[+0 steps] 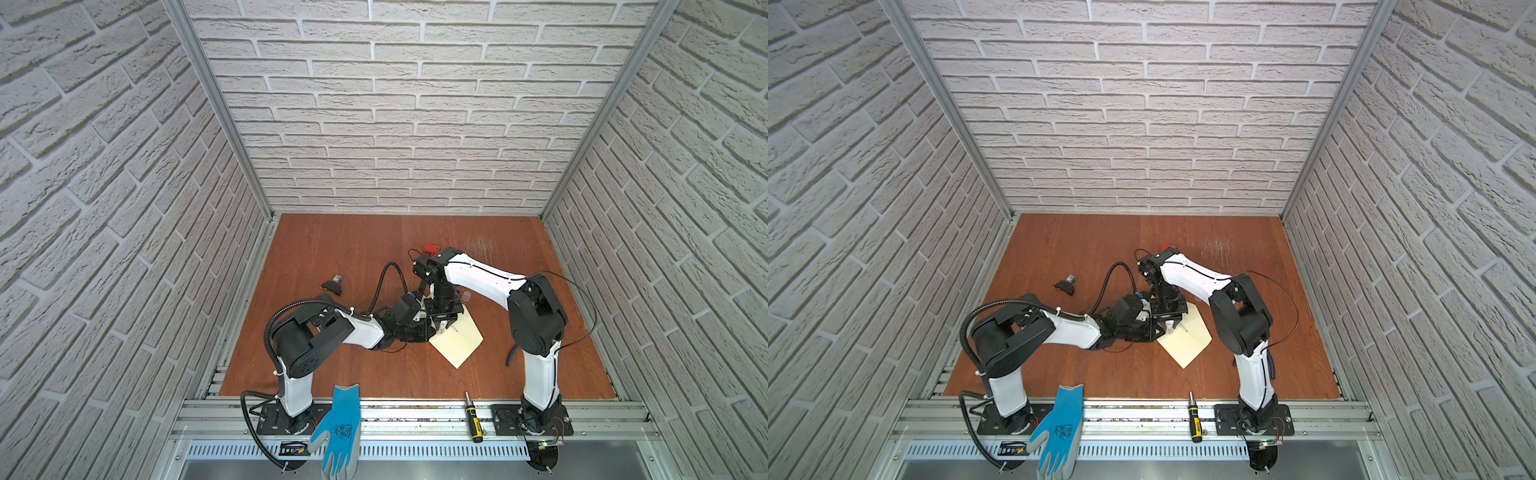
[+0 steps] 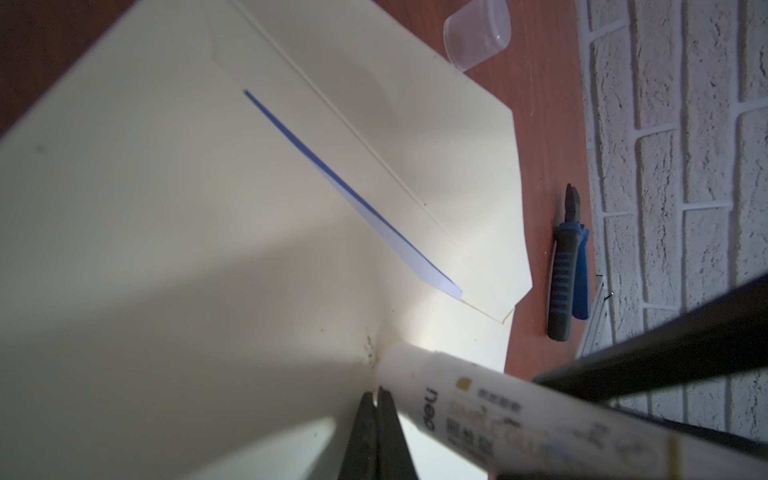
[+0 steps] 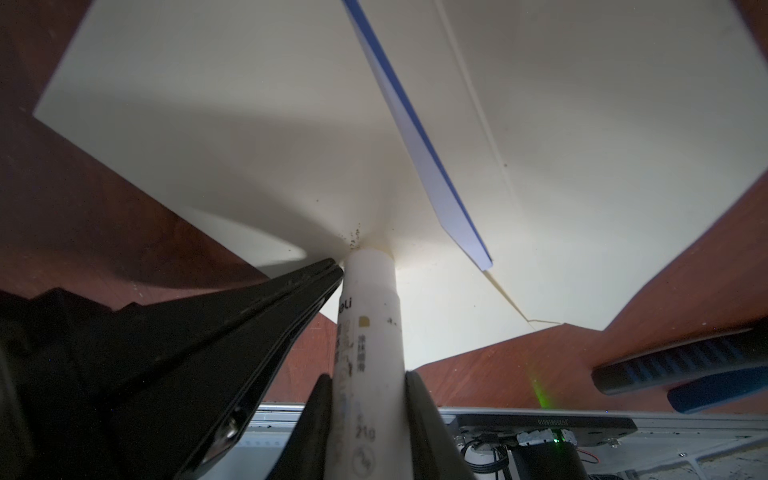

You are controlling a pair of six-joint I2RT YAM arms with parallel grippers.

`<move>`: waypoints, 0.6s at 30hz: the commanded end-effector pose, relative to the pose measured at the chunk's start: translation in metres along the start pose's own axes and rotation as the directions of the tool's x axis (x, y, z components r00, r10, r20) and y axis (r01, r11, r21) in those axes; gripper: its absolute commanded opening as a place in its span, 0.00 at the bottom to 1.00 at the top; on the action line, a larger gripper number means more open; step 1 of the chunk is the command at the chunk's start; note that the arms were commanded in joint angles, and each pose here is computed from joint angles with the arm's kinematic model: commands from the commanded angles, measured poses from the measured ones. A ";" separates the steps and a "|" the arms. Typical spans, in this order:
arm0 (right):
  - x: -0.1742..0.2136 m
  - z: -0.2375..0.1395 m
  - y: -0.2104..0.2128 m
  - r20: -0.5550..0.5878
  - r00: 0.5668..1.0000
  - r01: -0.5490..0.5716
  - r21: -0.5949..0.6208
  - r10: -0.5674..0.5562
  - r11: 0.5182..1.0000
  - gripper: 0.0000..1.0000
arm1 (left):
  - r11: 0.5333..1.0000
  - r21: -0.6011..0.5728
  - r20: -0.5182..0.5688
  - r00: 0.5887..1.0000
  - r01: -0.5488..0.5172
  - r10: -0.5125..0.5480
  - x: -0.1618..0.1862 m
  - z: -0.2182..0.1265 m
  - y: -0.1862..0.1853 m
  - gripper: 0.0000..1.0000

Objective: Place the letter into the envelope and seal it

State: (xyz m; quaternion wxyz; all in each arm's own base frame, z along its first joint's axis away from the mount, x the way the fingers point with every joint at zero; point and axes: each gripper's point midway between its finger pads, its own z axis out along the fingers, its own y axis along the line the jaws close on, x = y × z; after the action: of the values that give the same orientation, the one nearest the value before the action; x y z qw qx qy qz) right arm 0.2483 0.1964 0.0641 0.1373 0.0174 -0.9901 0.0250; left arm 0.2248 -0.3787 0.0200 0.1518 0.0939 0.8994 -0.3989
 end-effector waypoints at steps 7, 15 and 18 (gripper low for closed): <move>-0.037 0.031 -0.007 0.056 0.998 0.017 0.101 -0.023 0.995 0.05 | 0.979 -0.204 -0.138 0.989 0.027 -0.056 0.045 -0.005 0.063 0.00; -0.044 0.039 -0.018 0.087 0.996 0.010 0.170 -0.025 0.985 0.05 | 0.977 -0.211 -0.152 0.987 0.019 -0.052 0.047 -0.007 0.066 0.00; -0.044 0.041 -0.022 0.102 0.994 0.007 0.181 -0.026 0.984 0.05 | 0.977 -0.211 -0.156 0.986 0.016 -0.050 0.046 -0.007 0.066 0.00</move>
State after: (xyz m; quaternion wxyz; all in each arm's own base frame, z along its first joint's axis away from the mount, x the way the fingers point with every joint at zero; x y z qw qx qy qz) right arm 0.2609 0.1922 0.0598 0.1205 0.0301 -0.9910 0.0492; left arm 0.2232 -0.3755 0.0173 0.1475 0.1083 0.9002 -0.3952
